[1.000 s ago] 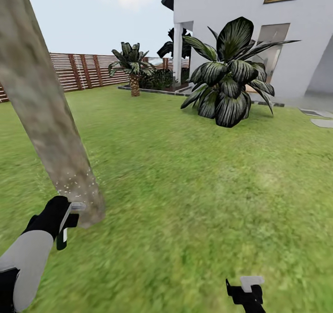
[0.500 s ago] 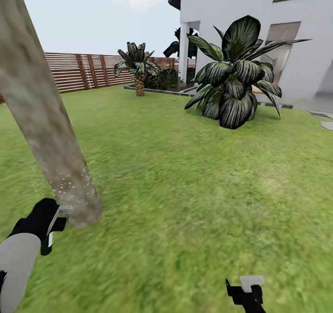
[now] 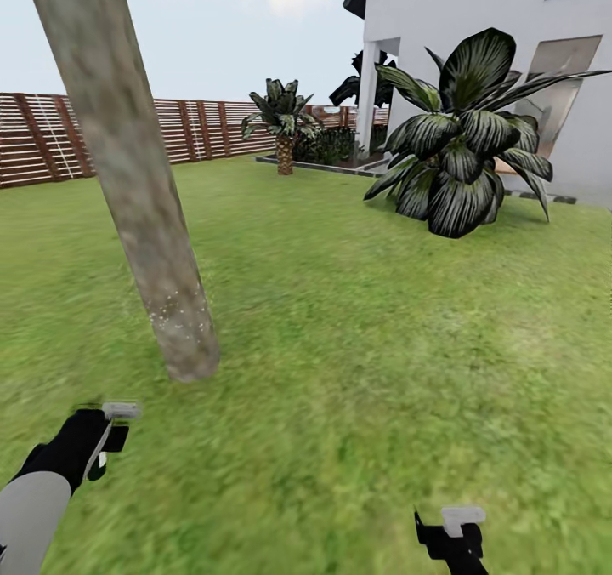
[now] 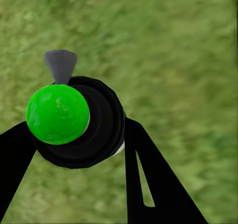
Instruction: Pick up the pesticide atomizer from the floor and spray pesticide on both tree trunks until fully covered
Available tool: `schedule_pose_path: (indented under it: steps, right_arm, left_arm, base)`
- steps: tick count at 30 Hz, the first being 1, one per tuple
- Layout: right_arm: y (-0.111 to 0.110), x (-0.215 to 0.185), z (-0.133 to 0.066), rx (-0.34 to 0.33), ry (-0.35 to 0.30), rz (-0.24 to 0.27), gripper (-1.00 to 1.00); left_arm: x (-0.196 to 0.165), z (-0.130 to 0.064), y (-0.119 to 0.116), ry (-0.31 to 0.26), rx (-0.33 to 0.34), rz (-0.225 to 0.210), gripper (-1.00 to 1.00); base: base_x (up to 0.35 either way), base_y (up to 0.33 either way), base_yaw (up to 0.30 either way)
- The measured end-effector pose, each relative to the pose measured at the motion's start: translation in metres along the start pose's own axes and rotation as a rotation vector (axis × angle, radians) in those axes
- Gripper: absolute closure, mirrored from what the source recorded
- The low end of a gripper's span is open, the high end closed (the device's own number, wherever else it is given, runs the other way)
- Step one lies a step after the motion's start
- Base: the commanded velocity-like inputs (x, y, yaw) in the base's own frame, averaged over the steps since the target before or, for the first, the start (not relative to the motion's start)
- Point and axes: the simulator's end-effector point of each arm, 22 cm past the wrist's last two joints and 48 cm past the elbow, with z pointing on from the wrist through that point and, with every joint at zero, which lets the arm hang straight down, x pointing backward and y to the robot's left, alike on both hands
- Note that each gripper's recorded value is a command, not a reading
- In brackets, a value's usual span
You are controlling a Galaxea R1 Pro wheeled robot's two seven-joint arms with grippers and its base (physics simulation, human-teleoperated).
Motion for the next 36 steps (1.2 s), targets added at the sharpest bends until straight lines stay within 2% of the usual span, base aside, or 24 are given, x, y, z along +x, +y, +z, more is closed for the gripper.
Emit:
schedule_pose_path:
  steps: [3, 5, 6, 8, 9, 10, 11, 12, 13, 14, 15, 17, 18, 19, 20, 22, 25, 26, 28, 31, 36]
  right_arm:
    - [0.000, -0.001, 0.000, -0.002, -0.002, -0.002, -1.00]
    - [0.003, -0.002, 0.001, -0.011, -0.004, -0.008, -1.00]
    - [0.008, -0.006, 0.001, -0.030, -0.013, -0.029, -1.00]
    - [0.034, -0.036, 0.006, -0.140, -0.082, -0.135, -1.00]
    - [0.047, -0.049, 0.007, -0.193, -0.111, -0.176, -1.00]
    - [0.068, -0.065, 0.006, -0.286, -0.136, -0.225, -1.00]
    - [0.079, -0.072, 0.004, -0.342, -0.141, -0.246, -1.00]
    - [0.093, -0.078, 0.002, -0.415, -0.130, -0.268, -1.00]
    - [0.103, -0.082, -0.001, -0.476, -0.110, -0.281, -1.00]
    - [0.114, -0.088, -0.005, -0.546, -0.093, -0.293, -1.00]
    - [0.122, -0.095, -0.009, -0.593, -0.093, -0.306, -1.00]
    - [0.134, -0.104, -0.016, -0.665, -0.099, -0.358, -1.00]
    - [0.138, -0.110, -0.018, -0.695, -0.105, -0.405, -1.00]
    - [0.141, -0.116, -0.020, -0.714, -0.114, -0.452, -1.00]
    - [0.142, -0.118, -0.021, -0.721, -0.118, -0.471, -1.00]
    - [0.145, -0.120, -0.022, -0.729, -0.121, -0.485, -1.00]
    - [0.150, -0.121, -0.024, -0.740, -0.123, -0.489, -1.00]
    - [0.154, -0.121, -0.025, -0.748, -0.124, -0.488, 1.00]
    - [0.175, -0.120, -0.034, -0.799, -0.128, -0.485, 1.00]
    - [0.196, -0.116, -0.045, -0.863, -0.122, -0.499, 1.00]
    - [0.226, -0.115, -0.057, -0.912, -0.128, -0.547, 1.00]
  left_arm:
    - [0.006, 0.010, -0.016, -0.060, 0.038, 0.029, 1.00]
    - [0.003, 0.013, -0.040, -0.126, 0.119, 0.065, 1.00]
    - [0.002, 0.012, -0.055, -0.155, 0.177, 0.098, 1.00]
    - [-0.002, 0.006, -0.082, -0.213, 0.288, 0.195, 1.00]
    - [-0.004, 0.004, -0.090, -0.235, 0.323, 0.232, 1.00]
    - [-0.001, -0.001, -0.105, -0.262, 0.383, 0.299, 1.00]
    - [0.003, -0.005, -0.114, -0.276, 0.423, 0.347, 1.00]
    - [0.008, -0.011, -0.128, -0.290, 0.485, 0.416, 1.00]
    - [0.017, -0.018, -0.142, -0.291, 0.552, 0.480, 1.00]
    - [0.031, -0.028, -0.159, -0.278, 0.647, 0.555, 1.00]
    - [0.040, -0.035, -0.168, -0.264, 0.706, 0.594, 1.00]
    - [0.049, -0.044, -0.176, -0.249, 0.770, 0.630, 1.00]
    - [0.053, -0.049, -0.181, -0.240, 0.800, 0.648, 1.00]
    - [0.059, -0.053, -0.186, -0.222, 0.829, 0.678, 1.00]
    - [0.064, -0.055, -0.187, -0.205, 0.845, 0.705, 1.00]
    - [0.074, -0.056, -0.187, -0.174, 0.857, 0.748, 1.00]
    - [0.078, -0.057, -0.192, -0.163, 0.867, 0.768, 1.00]
    - [0.079, -0.058, -0.195, -0.162, 0.872, 0.771, 1.00]
    - [0.084, -0.061, -0.208, -0.153, 0.889, 0.795, 1.00]
    - [0.098, -0.065, -0.225, -0.121, 0.903, 0.876, 1.00]
    - [0.102, -0.071, -0.243, -0.120, 0.925, 0.904, 1.00]
  base:
    - [-0.335, 0.000, 0.004]
    - [-0.329, 0.000, 0.001]
    - [-0.315, 0.000, 0.000]
    - [-0.262, 0.000, 0.000]
    - [-0.137, 0.000, 0.000]
    - [-0.070, 0.000, 0.000]
    - [-0.045, 0.000, 0.000]
    - [-0.023, 0.000, 0.000]
    - [-0.009, 0.000, 0.000]
    - [-0.005, 0.000, 0.000]
    - [-0.002, 0.000, 0.000]
    - [-0.001, 0.000, 0.000]
    - [0.000, 0.000, 0.000]
    - [0.000, 0.000, 0.000]
    - [0.000, 0.000, 0.000]
    - [0.000, 0.000, 0.000]
    - [0.000, 0.000, 0.000]
    - [0.000, 0.000, 0.000]
    - [0.000, 0.000, 0.000]
    - [0.000, 0.000, 0.000]
    - [0.000, 0.000, 0.000]
